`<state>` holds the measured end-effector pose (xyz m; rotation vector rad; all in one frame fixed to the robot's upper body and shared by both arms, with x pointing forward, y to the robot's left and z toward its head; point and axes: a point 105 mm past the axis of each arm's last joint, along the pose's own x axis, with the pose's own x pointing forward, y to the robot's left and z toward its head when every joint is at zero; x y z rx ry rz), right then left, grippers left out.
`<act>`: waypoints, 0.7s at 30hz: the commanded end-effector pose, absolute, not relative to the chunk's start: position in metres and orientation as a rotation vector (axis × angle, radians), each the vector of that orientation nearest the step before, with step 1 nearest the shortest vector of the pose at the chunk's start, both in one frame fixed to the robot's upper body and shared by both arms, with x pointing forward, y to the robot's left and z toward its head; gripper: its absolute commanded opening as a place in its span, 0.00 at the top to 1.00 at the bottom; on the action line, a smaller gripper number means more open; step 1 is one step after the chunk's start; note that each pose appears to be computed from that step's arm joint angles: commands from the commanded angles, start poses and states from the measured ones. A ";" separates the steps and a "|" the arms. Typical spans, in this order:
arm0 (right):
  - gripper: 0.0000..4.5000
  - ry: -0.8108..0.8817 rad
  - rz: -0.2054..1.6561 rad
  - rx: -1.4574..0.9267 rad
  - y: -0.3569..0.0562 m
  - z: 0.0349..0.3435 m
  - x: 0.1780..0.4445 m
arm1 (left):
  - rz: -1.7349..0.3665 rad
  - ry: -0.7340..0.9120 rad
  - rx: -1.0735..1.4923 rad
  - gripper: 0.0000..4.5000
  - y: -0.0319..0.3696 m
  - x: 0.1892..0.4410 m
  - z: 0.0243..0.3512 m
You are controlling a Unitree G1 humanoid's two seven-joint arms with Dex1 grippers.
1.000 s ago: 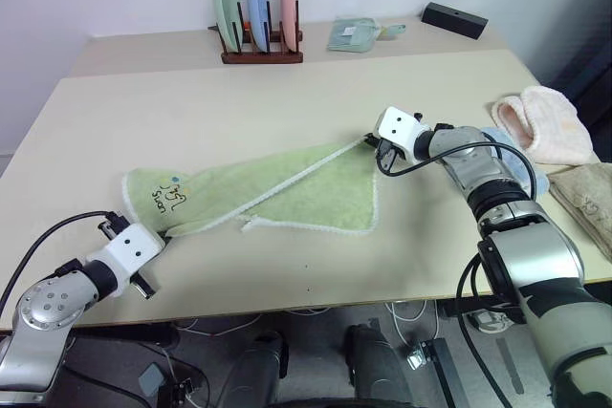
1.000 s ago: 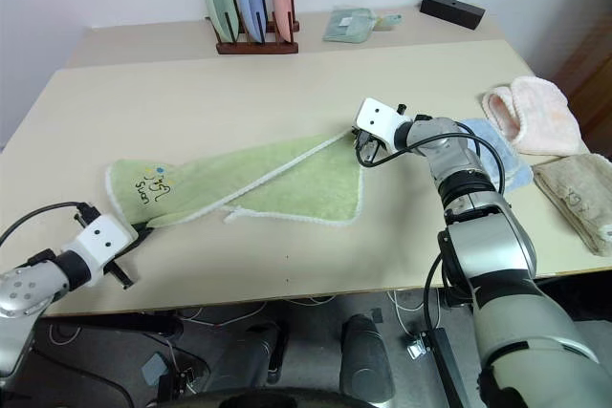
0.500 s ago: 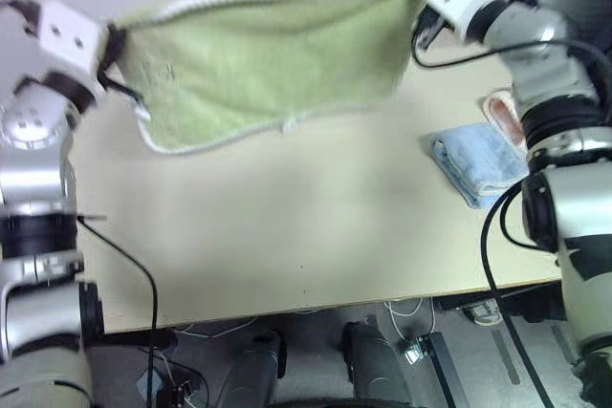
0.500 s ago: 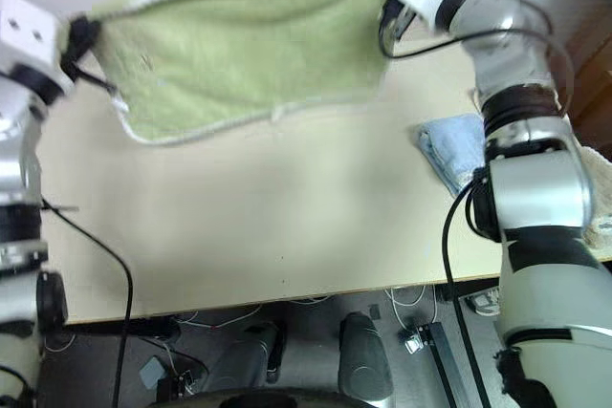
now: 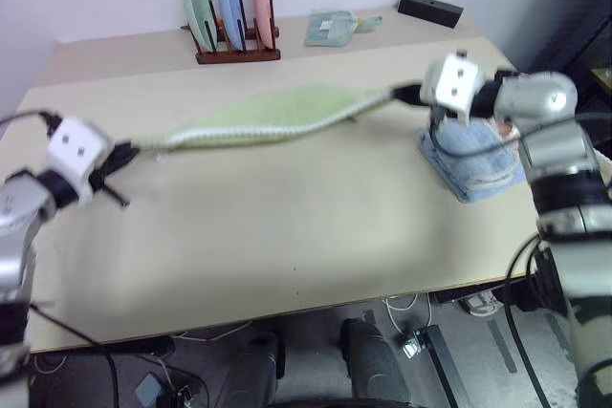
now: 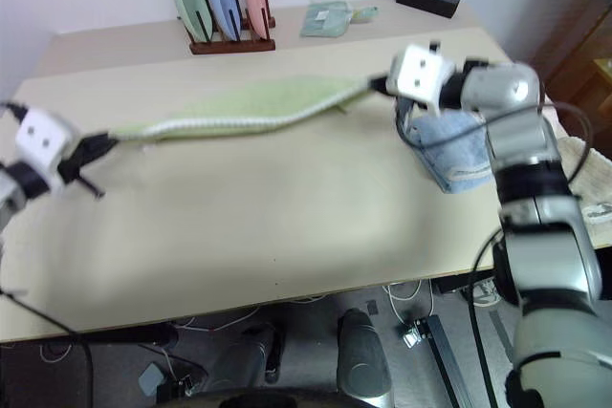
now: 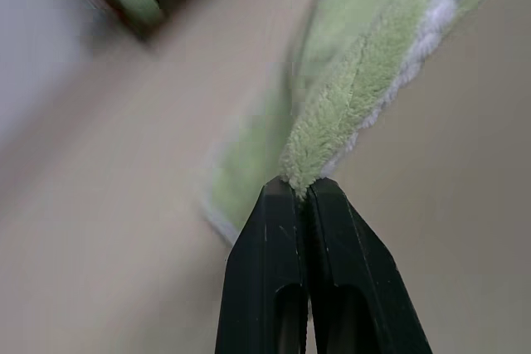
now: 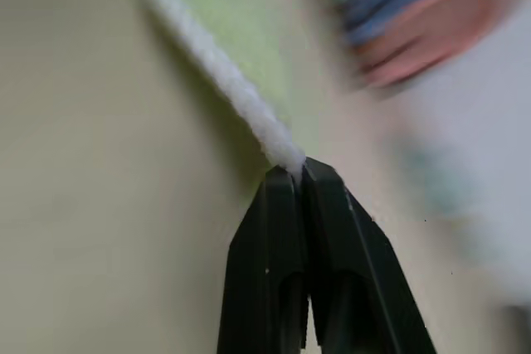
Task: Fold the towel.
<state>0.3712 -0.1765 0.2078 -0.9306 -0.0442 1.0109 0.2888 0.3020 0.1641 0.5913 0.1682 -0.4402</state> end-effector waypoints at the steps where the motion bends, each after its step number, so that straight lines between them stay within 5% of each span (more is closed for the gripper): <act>1: 0.99 -0.034 1.093 -0.895 -0.175 0.224 0.334 | -0.474 0.179 0.594 1.00 0.299 0.259 0.179; 9: 0.99 0.225 1.265 -0.781 -0.187 0.201 0.276 | -0.547 0.363 0.463 1.00 0.299 0.216 0.157; 21: 0.99 0.095 1.075 -0.883 -0.170 0.190 0.360 | -0.494 0.327 0.468 1.00 0.309 0.259 0.143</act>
